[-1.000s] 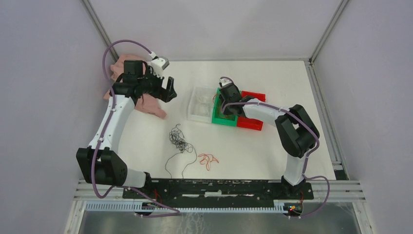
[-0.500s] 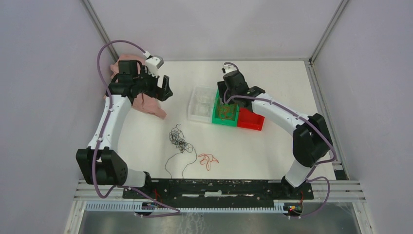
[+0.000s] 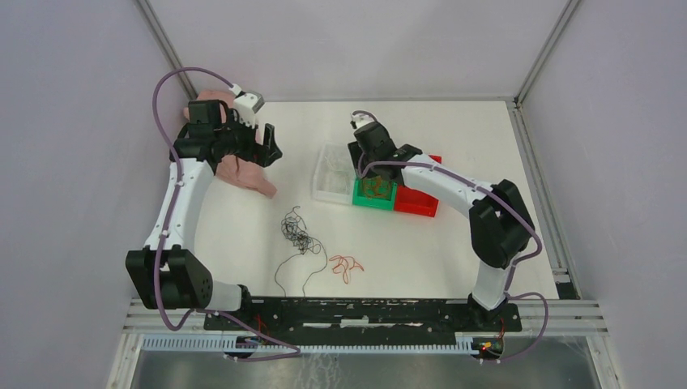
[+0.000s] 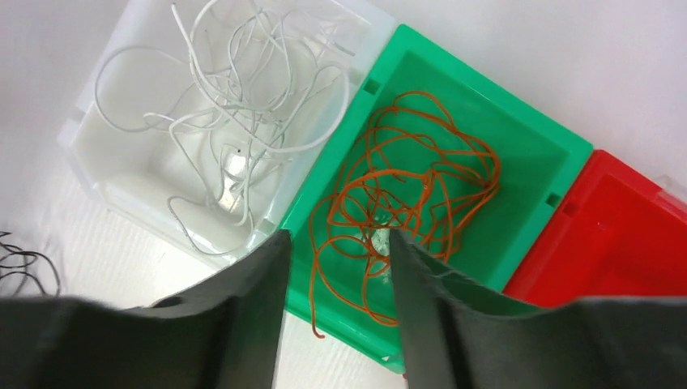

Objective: Untangle the cables
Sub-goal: Pick up the cable at the center of the board.

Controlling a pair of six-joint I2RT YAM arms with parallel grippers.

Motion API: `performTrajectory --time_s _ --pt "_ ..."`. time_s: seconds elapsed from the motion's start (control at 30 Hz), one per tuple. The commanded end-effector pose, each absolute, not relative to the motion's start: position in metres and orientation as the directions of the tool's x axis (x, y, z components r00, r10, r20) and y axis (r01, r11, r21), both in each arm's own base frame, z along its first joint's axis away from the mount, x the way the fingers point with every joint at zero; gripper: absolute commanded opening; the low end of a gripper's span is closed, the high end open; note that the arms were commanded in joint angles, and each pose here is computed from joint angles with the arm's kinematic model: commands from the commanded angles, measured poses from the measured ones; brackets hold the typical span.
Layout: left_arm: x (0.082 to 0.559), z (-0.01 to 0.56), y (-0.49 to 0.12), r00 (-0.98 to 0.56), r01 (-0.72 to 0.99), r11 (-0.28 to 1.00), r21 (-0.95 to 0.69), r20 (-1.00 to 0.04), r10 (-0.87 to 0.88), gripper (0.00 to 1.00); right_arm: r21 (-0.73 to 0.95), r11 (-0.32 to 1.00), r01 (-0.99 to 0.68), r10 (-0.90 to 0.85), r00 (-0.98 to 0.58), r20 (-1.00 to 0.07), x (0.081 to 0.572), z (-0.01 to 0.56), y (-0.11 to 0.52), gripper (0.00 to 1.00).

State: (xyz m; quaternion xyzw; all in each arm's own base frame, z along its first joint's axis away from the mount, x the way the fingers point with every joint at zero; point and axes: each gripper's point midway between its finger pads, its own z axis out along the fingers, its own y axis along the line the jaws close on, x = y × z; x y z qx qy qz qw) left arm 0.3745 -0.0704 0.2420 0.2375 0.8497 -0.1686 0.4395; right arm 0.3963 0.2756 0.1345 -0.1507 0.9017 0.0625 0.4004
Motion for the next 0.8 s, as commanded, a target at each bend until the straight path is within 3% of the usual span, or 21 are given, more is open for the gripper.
performTrajectory --time_s 0.0,0.1,0.17,0.23,0.3,0.4,0.57,0.77 --pt "0.373 0.273 -0.072 -0.415 0.582 0.813 -0.029 -0.870 0.266 0.99 -0.023 0.948 -0.318 -0.219 -0.597 -0.772 0.413 0.140 0.287 0.49" --pt "0.373 0.273 -0.071 -0.415 0.581 0.813 -0.028 -0.870 0.267 0.99 -0.047 0.948 -0.313 -0.237 -0.601 -0.763 0.417 0.127 0.282 0.25" --pt "0.373 0.271 -0.070 -0.417 0.579 0.815 -0.025 -0.868 0.270 0.99 -0.048 0.950 -0.307 -0.235 -0.607 -0.759 0.417 0.121 0.278 0.19" --pt "0.374 0.269 -0.069 -0.421 0.578 0.815 -0.025 -0.865 0.272 0.99 -0.062 0.951 -0.303 -0.244 -0.609 -0.755 0.417 0.120 0.273 0.26" --pt "0.374 0.268 -0.069 -0.424 0.582 0.813 -0.026 -0.862 0.276 0.99 -0.069 0.951 -0.300 -0.243 -0.593 -0.768 0.413 0.133 0.269 0.45" --pt "0.374 0.265 -0.068 -0.428 0.584 0.811 -0.023 -0.858 0.284 0.99 -0.050 0.943 -0.330 -0.229 -0.528 -0.818 0.398 0.168 0.267 0.60" --pt "0.376 0.263 -0.068 -0.435 0.591 0.806 -0.028 -0.853 0.289 0.99 -0.028 0.890 -0.455 -0.274 -0.485 -0.831 0.340 0.191 0.276 0.67" --pt "0.372 0.250 -0.070 -0.454 0.618 0.786 -0.040 -0.833 0.315 0.99 0.091 0.730 -0.678 -0.370 -0.503 -0.781 0.224 0.157 0.319 0.70"
